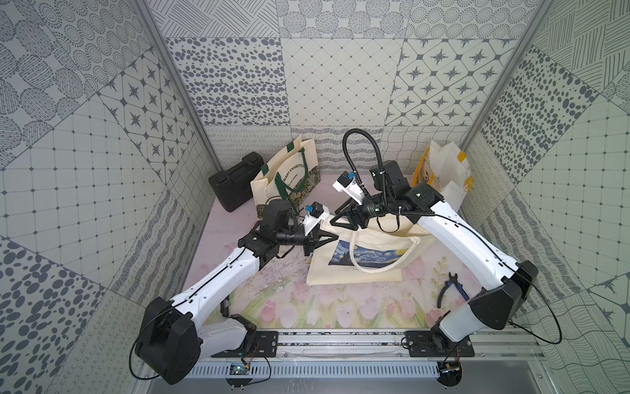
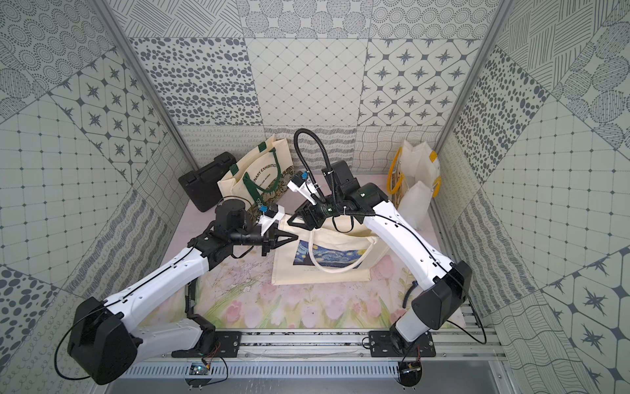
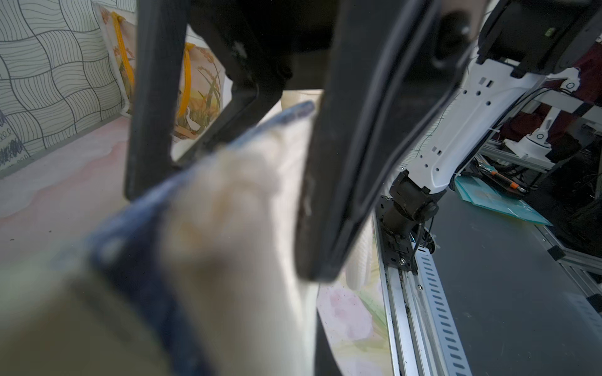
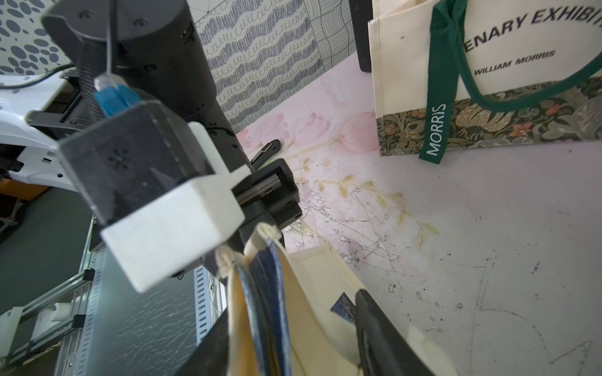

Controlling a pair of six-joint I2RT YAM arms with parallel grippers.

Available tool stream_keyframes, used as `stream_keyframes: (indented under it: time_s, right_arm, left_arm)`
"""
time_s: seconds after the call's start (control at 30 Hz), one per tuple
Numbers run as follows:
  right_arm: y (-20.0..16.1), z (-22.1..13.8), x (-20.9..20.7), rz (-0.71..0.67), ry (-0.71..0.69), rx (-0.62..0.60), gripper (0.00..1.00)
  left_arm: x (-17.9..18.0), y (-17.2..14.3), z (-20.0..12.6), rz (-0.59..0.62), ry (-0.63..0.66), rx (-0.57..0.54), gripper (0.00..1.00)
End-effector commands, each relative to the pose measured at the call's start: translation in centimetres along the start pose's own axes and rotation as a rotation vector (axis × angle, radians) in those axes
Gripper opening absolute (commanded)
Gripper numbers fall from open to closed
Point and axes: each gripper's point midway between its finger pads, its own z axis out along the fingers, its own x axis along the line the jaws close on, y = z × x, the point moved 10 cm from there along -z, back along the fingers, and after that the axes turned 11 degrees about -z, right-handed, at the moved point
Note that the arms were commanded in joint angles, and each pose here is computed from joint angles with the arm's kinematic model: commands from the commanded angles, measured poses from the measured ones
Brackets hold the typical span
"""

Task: Put away the canvas bag
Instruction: Press the canvas bag.

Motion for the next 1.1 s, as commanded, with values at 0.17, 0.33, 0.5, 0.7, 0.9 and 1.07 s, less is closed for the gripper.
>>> stream_keyframes:
  time_s: [0.17, 0.33, 0.5, 0.7, 0.9, 1.07]
  right_arm:
    - [-2.5, -1.5, -0.7, -0.07, -0.025, 0.124, 0.61]
    - [-2.0, -2.9, -0.2, -0.099, -0.086, 0.113, 0.61]
    - [-1.6, -5.9, -2.1, 0.003, -0.228, 0.039, 0.63]
    - [-3.3, -11.6, -5.2, 0.227, -0.4, -0.16, 0.63]
    - [-6.2, -13.7, -7.6, 0.417, -0.45, -0.216, 0.61]
    - [-9.3, -13.7, -8.9, 0.571, -0.338, -0.343, 0.58]
  left_arm:
    - [0.1, -1.0, -2.6, 0.181, 0.022, 0.031, 0.0]
    - [1.0, -1.4, -3.1, 0.275, 0.141, 0.049, 0.0]
    - [1.3, -2.1, -3.3, 0.369, 0.176, 0.027, 0.0]
    - [1.2, -2.5, -3.4, 0.401, 0.164, 0.025, 0.0]
    - [1.4, -2.4, -3.7, 0.426, 0.191, 0.014, 0.0]
    - [2.1, -1.6, -4.4, 0.423, 0.235, -0.061, 0.0]
